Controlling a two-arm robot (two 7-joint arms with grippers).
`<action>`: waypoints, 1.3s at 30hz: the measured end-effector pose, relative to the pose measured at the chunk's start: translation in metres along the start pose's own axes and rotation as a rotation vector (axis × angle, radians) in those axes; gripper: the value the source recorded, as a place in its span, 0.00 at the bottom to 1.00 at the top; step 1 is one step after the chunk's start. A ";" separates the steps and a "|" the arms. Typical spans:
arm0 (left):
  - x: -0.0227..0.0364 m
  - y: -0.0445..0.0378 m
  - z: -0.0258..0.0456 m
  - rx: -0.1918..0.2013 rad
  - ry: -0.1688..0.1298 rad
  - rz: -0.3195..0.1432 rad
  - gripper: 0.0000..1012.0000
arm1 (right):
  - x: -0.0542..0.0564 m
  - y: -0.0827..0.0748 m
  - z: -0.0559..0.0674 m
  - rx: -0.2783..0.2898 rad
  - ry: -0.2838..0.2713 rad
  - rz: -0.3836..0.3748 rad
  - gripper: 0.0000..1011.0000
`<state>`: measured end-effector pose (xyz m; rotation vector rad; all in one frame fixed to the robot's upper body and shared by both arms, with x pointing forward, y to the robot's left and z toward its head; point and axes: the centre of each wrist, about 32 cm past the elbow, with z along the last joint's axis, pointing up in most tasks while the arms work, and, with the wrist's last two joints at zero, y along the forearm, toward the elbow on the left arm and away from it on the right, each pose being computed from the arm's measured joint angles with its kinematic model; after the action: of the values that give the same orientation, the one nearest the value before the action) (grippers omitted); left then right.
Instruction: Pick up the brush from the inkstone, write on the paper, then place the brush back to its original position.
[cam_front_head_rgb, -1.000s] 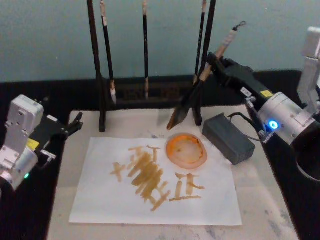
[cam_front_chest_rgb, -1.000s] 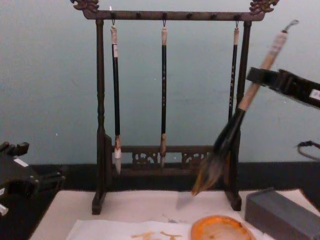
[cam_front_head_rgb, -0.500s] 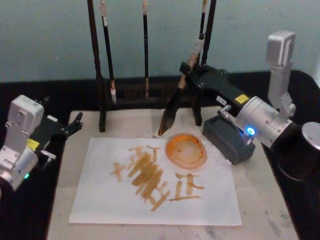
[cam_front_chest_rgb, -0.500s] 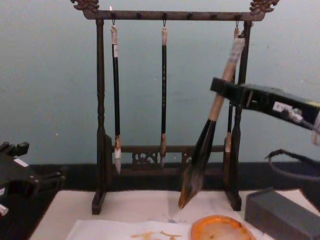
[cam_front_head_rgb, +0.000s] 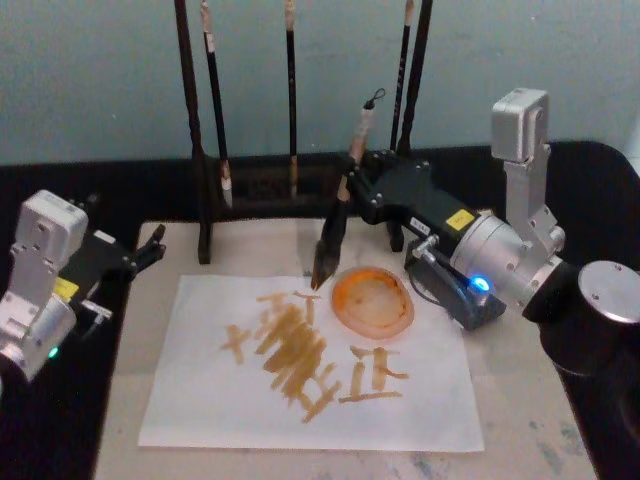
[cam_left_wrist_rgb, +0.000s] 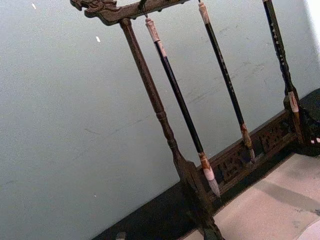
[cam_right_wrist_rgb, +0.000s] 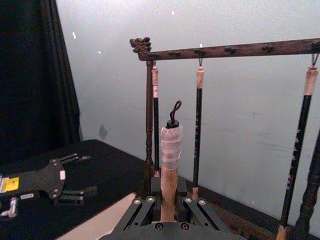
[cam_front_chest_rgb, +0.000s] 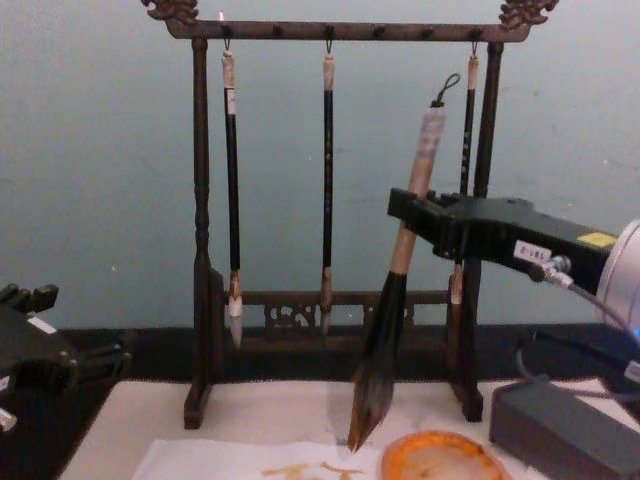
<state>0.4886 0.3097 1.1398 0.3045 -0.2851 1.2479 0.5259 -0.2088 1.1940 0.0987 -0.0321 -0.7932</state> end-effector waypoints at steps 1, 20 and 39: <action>0.0000 0.0000 0.0000 0.000 0.000 0.000 1.00 | -0.001 0.000 -0.001 -0.002 -0.003 0.004 0.17; 0.0000 0.0000 0.0000 0.000 0.000 0.000 1.00 | -0.008 -0.002 -0.004 -0.032 -0.072 0.052 0.17; 0.0000 0.0000 0.0000 0.000 0.000 0.000 1.00 | -0.011 -0.001 -0.008 -0.051 -0.089 0.073 0.17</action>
<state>0.4886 0.3097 1.1398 0.3044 -0.2851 1.2479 0.5176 -0.2010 1.1855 0.0140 -0.0996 -0.7249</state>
